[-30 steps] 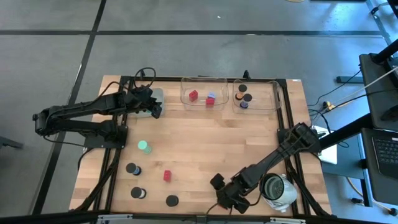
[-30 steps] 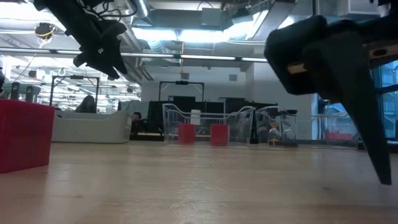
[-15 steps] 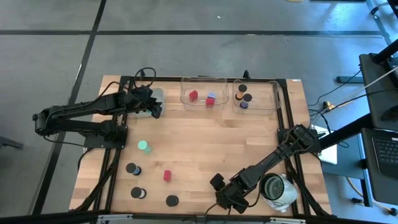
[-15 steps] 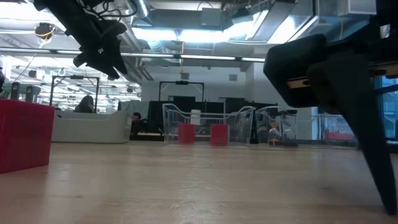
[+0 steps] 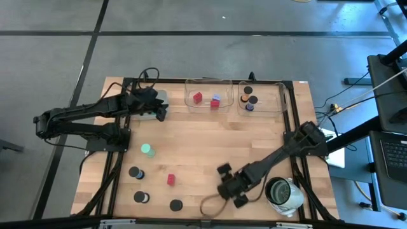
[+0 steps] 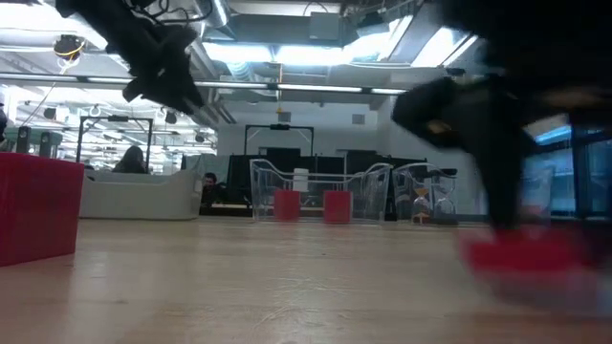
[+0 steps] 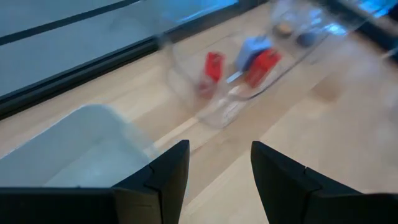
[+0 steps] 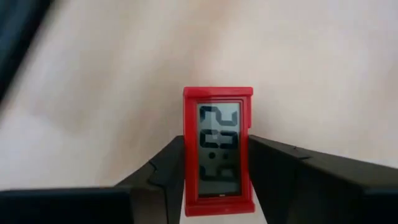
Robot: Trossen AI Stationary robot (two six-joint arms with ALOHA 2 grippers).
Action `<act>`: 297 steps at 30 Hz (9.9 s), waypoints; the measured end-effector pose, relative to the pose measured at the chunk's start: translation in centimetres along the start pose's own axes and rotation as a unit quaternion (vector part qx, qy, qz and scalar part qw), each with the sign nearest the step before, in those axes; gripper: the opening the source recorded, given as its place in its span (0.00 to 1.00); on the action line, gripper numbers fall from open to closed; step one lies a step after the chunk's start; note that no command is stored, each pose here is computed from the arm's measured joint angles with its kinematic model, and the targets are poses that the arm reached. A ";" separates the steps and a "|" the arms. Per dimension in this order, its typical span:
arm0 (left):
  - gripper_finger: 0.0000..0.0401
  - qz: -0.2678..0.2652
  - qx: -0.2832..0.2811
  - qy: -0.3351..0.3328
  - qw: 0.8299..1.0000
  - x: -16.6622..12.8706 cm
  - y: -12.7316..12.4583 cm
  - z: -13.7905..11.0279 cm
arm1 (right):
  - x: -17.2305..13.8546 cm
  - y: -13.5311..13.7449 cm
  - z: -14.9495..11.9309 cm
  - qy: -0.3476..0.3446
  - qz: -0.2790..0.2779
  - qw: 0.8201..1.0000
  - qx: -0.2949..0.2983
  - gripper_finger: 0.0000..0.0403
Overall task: Pick & Place Office items
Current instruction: Put the red digital timer into the gray bin, then put the red adapter into the left transparent bin
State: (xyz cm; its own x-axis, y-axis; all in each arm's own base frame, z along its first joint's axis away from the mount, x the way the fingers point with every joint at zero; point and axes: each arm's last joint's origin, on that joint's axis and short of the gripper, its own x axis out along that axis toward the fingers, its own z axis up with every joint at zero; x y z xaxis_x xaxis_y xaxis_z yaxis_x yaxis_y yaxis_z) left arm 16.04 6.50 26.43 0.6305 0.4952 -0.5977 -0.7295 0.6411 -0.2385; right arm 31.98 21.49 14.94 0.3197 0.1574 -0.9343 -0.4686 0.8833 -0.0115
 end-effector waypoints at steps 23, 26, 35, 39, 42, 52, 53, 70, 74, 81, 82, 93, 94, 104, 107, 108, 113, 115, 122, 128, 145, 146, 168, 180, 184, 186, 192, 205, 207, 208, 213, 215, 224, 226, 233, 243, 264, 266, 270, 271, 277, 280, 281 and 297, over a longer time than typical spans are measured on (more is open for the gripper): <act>0.52 -0.244 -0.095 -0.013 0.965 0.5 -4.2 1.4 | -13.4 -18.6 0.5 -0.189 -0.378 0.895 0.141 0.36; 0.58 -0.240 -0.093 0.002 0.966 1.7 -4.6 1.2 | -13.7 -19.5 0.4 -0.203 -0.386 0.887 0.150 0.36; 0.67 -0.280 -0.103 -0.044 0.953 4.9 -5.9 2.3 | -13.9 -20.2 0.3 -0.217 -0.374 0.888 0.157 0.36; 0.67 -0.316 -0.104 -0.057 0.941 5.6 -6.6 2.6 | -13.9 -20.2 0.3 -0.216 -0.375 0.888 0.155 0.36; 0.66 -0.315 -0.118 -0.043 0.941 6.2 -6.8 2.3 | -13.9 -20.2 0.3 -0.212 -0.378 0.889 0.147 0.36; 0.62 -0.317 -0.139 -0.017 0.938 7.4 -7.5 1.5 | -13.9 -20.2 0.3 -0.205 -0.381 0.891 0.134 0.36; 0.61 -0.322 -0.137 -0.018 0.937 7.3 -7.7 1.5 | -13.9 -20.2 0.3 -0.205 -0.381 0.892 0.134 0.36; 0.59 -0.341 -0.139 -0.026 0.930 7.0 -8.3 1.5 | -13.9 -20.2 0.2 -0.191 -0.386 0.896 0.108 0.36; 0.59 -0.340 -0.140 -0.026 0.930 7.0 -8.3 1.5 | -13.9 -20.2 0.2 -0.191 -0.386 0.896 0.107 0.36; 0.52 -0.339 -0.140 -0.026 0.930 7.0 -8.3 1.5 | -13.9 -20.2 0.2 -0.189 -0.386 0.897 0.107 0.36; 0.50 -0.339 -0.140 -0.026 0.930 7.0 -8.3 1.5 | -13.9 -20.2 0.2 -0.188 -0.385 0.897 0.107 0.36; 0.20 -0.331 -0.145 -0.022 0.932 7.0 -8.2 1.4 | -13.9 -20.2 0.1 -0.180 -0.389 0.898 0.095 0.36; 0.19 -0.331 -0.147 -0.022 0.932 7.0 -8.2 1.4 | -13.9 -20.2 0.1 -0.180 -0.390 0.898 0.095 0.36; 0.20 -0.331 -0.147 -0.022 0.932 7.2 -7.8 1.7 | -13.8 -20.1 -0.1 -0.169 -0.378 0.907 0.084 0.51; 0.19 -0.328 -0.148 -0.025 0.933 7.3 -7.5 1.8 | -14.0 -19.8 -0.3 -0.170 -0.353 0.915 0.097 0.61; 0.19 -0.326 -0.148 -0.026 0.933 7.4 -7.4 1.9 | -14.1 -19.7 -0.6 -0.167 -0.339 0.920 0.100 0.64; 0.19 -0.309 -0.153 -0.040 0.938 7.7 -6.4 2.5 | -15.7 -18.6 -1.6 -0.170 -0.271 0.938 0.130 0.77; 0.18 -0.296 -0.151 -0.049 0.942 8.0 -5.9 2.8 | -16.7 -18.2 -2.3 -0.166 -0.263 0.939 0.150 0.79; 0.18 -0.213 -0.129 -0.030 0.968 9.2 -2.7 3.0 | -19.6 -17.0 -4.4 -0.155 -0.251 0.927 0.231 0.77; 0.18 -0.124 -0.128 0.012 0.984 9.7 1.0 2.8 | -19.9 -16.4 -5.6 -0.118 -0.238 0.923 0.279 0.72; 0.18 0.165 -0.100 0.083 0.978 1.9 6.4 -0.2 | -19.9 -16.4 -6.1 -0.089 -0.276 0.915 0.281 0.65; 0.18 0.163 -0.100 0.091 0.977 2.0 6.5 -0.5 | -19.9 -16.5 -6.1 -0.089 -0.277 0.914 0.281 0.65; 0.18 0.210 -0.097 0.144 0.962 3.5 7.8 -4.8 | -19.9 -16.5 -6.1 -0.098 -0.274 0.907 0.305 0.65; 0.33 0.208 -0.098 0.141 0.963 3.5 7.7 -4.6 | -19.8 -16.4 -6.1 -0.098 -0.271 0.908 0.305 0.65; 0.38 0.193 -0.085 0.117 0.970 2.8 7.1 -2.8 | -19.8 -16.4 -6.1 -0.098 -0.270 0.908 0.305 0.65; 0.40 0.179 -0.080 0.101 0.975 2.3 6.7 -1.6 | -19.8 -16.4 -6.1 -0.098 -0.269 0.908 0.305 0.65; 0.42 0.070 -0.083 0.076 0.991 0.8 5.2 0.9 | -19.8 -16.4 -6.0 -0.102 -0.258 0.911 0.305 0.65; 0.40 -0.096 -0.058 0.075 0.991 -1.5 1.0 -0.3 | -19.9 -15.1 -4.0 -0.179 -0.182 0.933 0.254 0.65; 0.41 -0.125 -0.061 0.079 0.987 -1.5 0.1 -1.0 | -19.8 -14.7 -3.8 -0.182 -0.178 0.935 0.248 0.65; 0.41 -0.139 -0.061 0.081 0.985 -1.5 -0.5 -1.3 | -19.8 -14.5 -3.7 -0.182 -0.177 0.936 0.245 0.65; 0.43 -0.203 -0.034 0.075 0.976 -1.5 -3.1 -2.8 | -19.8 -13.9 -3.3 -0.190 -0.174 0.941 0.222 0.65; 0.44 -0.226 -0.023 0.072 0.971 -1.7 -4.0 -3.3 | -19.9 -13.8 -3.1 -0.197 -0.175 0.942 0.207 0.65; 0.53 -0.280 -0.015 0.146 0.949 -2.6 -7.2 -6.0 | -18.6 -13.5 -2.3 -0.194 -0.162 0.952 0.171 0.65; 0.56 -0.273 -0.029 0.172 0.946 -2.3 -7.8 -6.7 | -18.0 -13.7 -2.0 -0.191 -0.162 0.954 0.163 0.65; 0.67 -0.244 -0.073 0.272 0.928 -0.9 -9.6 -9.1 | -16.4 -14.0 -1.4 -0.181 -0.161 0.957 0.160 0.65; 0.73 -0.234 -0.094 0.387 0.887 1.4 -12.4 -10.1 | -15.4 -14.2 -1.0 -0.174 -0.161 0.958 0.161 0.65; 0.73 -0.428 0.584 0.167 0.669 3.1 -16.9 -8.8 | -15.1 -14.0 -1.7 -0.135 -0.157 0.967 0.148 0.65; 0.72 -0.436 0.620 0.160 0.632 2.8 -16.9 -9.2 | -15.1 -14.0 -1.7 -0.136 -0.158 0.966 0.152 0.65; 0.69 -0.447 0.672 0.141 0.573 2.0 -17.1 -10.1 | -15.1 -14.0 -1.7 -0.138 -0.157 0.964 0.165 0.65; 0.68 -0.451 0.681 0.135 0.561 1.7 -17.2 -10.4 | -15.1 -14.0 -1.7 -0.139 -0.156 0.963 0.168 0.65; 0.65 -0.457 0.726 0.110 0.502 0.1 -17.9 -11.9 | -15.2 -14.2 -1.7 -0.144 -0.153 0.957 0.202 0.65; 0.65 -0.451 0.744 0.100 0.483 -0.4 -18.1 -12.5 | -15.2 -14.2 -1.7 -0.148 -0.151 0.953 0.215 0.65; 0.65 -0.446 0.752 0.097 0.476 -0.5 -18.2 -12.8 | -15.2 -14.2 -1.7 -0.148 -0.151 0.953 0.216 0.65; 0.65 -0.428 0.797 0.103 0.415 1.1 -18.5 -14.7 | -15.2 -14.2 -1.7 -0.151 -0.150 0.950 0.226 0.65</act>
State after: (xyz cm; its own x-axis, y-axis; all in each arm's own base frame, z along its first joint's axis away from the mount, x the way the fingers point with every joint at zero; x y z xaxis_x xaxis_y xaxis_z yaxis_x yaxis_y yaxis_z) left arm 26.35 -13.40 18.96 0.3218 -0.2679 -0.9081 0.9421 0.1860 0.2790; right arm 32.41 5.77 28.68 0.6376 -0.0717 -0.7671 0.0612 0.9972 -0.0423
